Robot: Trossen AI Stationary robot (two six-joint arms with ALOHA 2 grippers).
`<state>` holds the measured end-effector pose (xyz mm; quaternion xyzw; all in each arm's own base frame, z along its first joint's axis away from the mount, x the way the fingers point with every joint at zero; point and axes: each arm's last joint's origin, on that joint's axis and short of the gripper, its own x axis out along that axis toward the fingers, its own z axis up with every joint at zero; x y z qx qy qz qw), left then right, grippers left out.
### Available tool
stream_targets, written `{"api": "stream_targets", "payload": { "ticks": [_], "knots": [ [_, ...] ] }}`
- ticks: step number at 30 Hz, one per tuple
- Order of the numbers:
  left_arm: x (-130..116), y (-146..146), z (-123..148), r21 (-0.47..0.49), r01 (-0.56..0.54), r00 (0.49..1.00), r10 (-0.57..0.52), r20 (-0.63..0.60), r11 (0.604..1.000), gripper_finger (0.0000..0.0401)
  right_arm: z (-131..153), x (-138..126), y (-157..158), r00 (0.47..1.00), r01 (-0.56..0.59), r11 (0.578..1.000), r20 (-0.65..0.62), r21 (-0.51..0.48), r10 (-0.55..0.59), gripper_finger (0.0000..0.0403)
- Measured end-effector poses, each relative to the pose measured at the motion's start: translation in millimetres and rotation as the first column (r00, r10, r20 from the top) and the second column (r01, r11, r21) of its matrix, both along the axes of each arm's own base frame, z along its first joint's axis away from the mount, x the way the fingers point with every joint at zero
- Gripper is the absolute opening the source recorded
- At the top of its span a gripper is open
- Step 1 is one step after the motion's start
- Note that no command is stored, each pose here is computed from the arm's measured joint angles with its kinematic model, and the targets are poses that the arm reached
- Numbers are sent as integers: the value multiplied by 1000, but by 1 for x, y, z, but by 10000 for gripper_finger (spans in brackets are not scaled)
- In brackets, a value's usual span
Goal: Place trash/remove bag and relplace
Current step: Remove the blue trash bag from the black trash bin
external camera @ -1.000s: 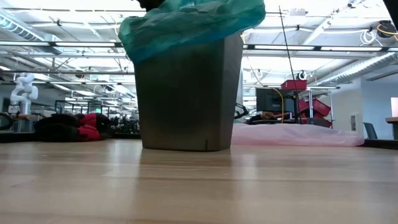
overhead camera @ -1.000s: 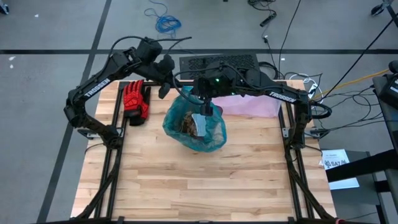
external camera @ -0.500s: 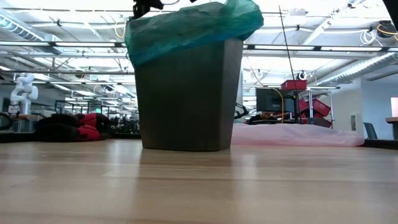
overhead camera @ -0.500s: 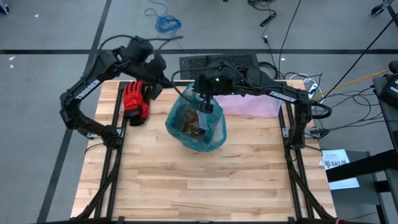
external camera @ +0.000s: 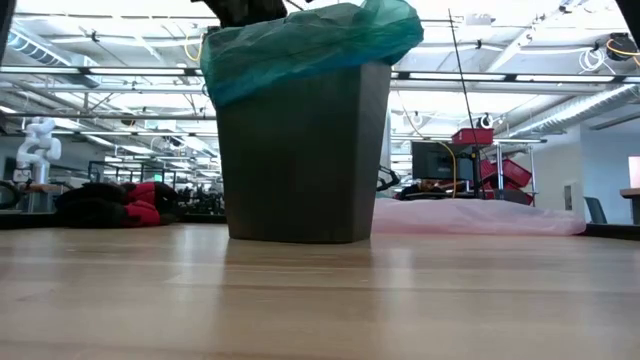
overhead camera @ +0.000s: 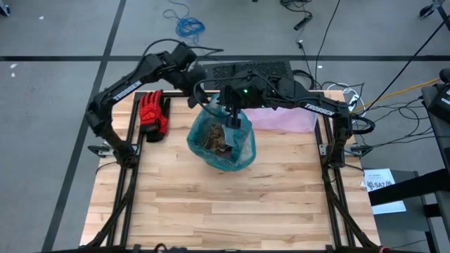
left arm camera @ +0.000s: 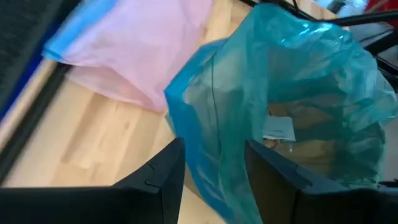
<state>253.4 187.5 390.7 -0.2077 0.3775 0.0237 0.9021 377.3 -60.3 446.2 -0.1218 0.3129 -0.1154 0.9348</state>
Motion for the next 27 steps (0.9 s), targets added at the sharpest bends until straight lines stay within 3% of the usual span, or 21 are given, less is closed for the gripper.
{"api": "stream_targets", "payload": {
  "ticks": [8, 15, 18, 23, 27],
  "knots": [
    [12, 25, -19, -14, -7, 1000, 7, 4, 1000, 162, 0, 0, 4, 1000, -10, 1000, -5, 2, 10, 45],
    [20, 29, -26, -35, 24, 999, -23, 27, 999, 158, -1, 0, 4, 1000, -9, 1000, -7, 2, 9, 45],
    [26, 26, -30, -44, 37, 999, -37, 16, 998, 127, -1, 0, 4, 1000, -8, 1000, -8, 2, 8, 45],
    [38, 24, -33, -21, 58, 998, -58, 40, 998, 15, -2, -1, 2, 1000, 4, 1000, -20, 4, -4, 45],
    [36, 23, -30, 32, 24, 1000, -24, 18, 999, 3, -2, -4, 0, 999, 30, 999, -31, 33, -29, 45]
  ]
}}
